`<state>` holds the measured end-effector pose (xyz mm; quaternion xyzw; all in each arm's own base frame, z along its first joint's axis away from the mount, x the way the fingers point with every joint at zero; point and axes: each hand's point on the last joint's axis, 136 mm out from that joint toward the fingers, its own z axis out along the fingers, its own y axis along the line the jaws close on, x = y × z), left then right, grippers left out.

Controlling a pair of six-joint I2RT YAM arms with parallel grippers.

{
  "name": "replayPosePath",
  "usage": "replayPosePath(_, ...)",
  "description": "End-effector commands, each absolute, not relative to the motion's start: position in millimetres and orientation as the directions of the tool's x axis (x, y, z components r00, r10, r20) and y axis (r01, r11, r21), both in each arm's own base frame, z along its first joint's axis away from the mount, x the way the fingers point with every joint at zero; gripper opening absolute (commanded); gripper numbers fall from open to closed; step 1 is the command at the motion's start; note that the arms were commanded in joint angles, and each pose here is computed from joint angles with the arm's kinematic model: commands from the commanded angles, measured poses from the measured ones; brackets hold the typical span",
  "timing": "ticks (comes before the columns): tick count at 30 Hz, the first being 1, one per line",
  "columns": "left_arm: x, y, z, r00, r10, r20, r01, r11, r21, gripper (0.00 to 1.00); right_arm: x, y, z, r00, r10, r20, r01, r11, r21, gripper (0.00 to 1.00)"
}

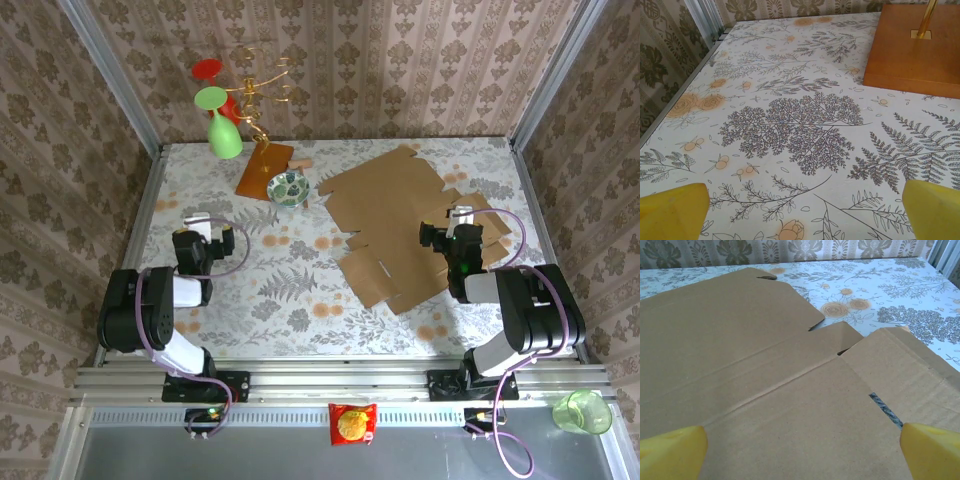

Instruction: Fold the paper box

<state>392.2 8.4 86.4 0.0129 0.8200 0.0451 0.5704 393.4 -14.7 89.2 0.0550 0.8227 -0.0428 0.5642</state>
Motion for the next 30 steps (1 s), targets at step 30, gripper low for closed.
replayPosePath(30,395.5,5.8,100.7,-0.295,0.097,-0.951,-0.03,0.993,0.11,1.0,397.7,-11.1,101.4,-0.327,0.034,-0.945,0.115,0.993,-0.004,1.0)
